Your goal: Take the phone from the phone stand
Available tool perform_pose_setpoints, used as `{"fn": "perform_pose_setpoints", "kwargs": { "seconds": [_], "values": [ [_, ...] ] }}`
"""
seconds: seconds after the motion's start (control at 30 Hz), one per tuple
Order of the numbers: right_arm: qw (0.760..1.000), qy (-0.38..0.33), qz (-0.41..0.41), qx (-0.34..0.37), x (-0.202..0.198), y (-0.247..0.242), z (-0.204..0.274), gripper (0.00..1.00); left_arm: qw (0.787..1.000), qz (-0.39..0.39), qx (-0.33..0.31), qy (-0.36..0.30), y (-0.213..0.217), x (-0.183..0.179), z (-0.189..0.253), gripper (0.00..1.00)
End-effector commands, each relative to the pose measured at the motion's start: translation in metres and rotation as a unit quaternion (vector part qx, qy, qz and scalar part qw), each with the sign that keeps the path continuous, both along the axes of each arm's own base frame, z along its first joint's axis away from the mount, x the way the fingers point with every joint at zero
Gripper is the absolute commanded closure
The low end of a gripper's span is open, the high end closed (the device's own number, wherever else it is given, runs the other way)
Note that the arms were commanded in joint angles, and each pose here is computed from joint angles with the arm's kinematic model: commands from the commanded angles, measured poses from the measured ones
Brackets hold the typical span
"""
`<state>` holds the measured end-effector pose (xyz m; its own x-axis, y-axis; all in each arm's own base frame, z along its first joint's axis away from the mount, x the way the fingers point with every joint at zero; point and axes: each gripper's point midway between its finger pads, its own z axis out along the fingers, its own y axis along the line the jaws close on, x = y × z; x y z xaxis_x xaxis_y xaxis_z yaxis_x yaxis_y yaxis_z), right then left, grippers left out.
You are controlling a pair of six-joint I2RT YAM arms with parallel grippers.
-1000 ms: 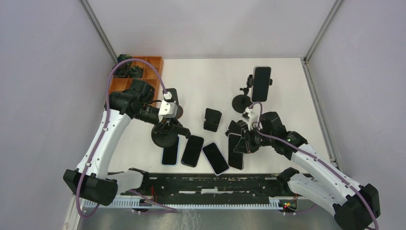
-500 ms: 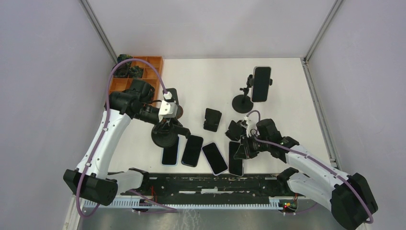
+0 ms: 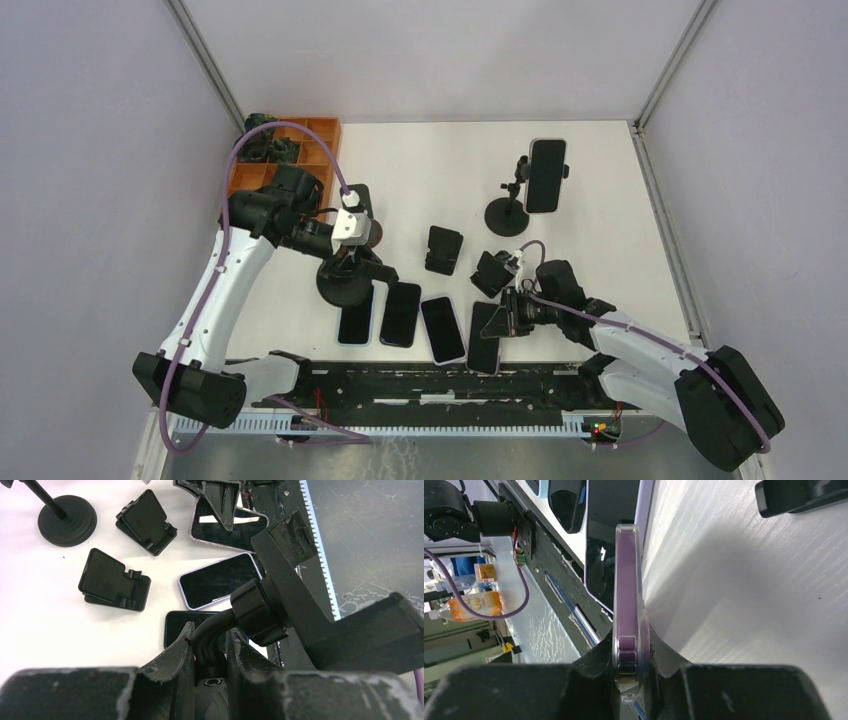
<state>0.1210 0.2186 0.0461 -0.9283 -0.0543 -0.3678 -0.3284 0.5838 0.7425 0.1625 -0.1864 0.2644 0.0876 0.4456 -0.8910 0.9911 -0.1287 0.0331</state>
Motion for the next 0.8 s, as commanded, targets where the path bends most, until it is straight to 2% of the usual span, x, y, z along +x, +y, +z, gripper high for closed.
{"fn": "perform_pose_setpoints", "kwargs": {
  "seconds": [0.0, 0.03, 0.13, 0.33, 0.43, 0.57, 0.67, 0.77],
  "values": [
    [0.993, -0.041, -0.073, -0.078, 0.026, -0.022, -0.031, 0.95, 0.999, -0.003, -0.034, -0.021, -0.007, 0.002, 0.022, 0.98],
    [0.993, -0.043, -0.078, -0.083, 0.029, -0.022, -0.032, 0.89, 0.999, -0.003, -0.035, -0.020, -0.007, 0.002, 0.023, 0.98],
    [0.987, -0.052, -0.094, -0.117, 0.042, -0.029, -0.038, 0.65, 0.999, -0.004, -0.037, -0.020, -0.008, 0.003, 0.025, 0.98],
    [0.965, -0.078, -0.137, -0.210, 0.051, -0.065, -0.048, 0.28, 0.999, -0.002, -0.034, -0.027, -0.006, 0.002, 0.025, 0.98],
    [0.952, -0.106, -0.151, -0.243, 0.058, -0.080, -0.040, 0.21, 0.999, -0.003, -0.035, -0.021, -0.007, 0.003, 0.023, 0.98],
    [0.941, -0.131, -0.166, -0.265, 0.064, -0.092, -0.024, 0.20, 0.999, -0.004, -0.037, -0.019, -0.008, 0.004, 0.024, 0.98],
    [0.946, -0.139, -0.159, -0.245, 0.057, -0.088, -0.015, 0.21, 0.999, -0.002, -0.034, -0.022, -0.007, 0.004, 0.024, 0.98],
    [0.962, -0.117, -0.125, -0.212, 0.031, -0.075, -0.020, 0.23, 0.999, 0.000, -0.032, -0.024, -0.007, 0.005, 0.024, 0.98]
  ]
}}
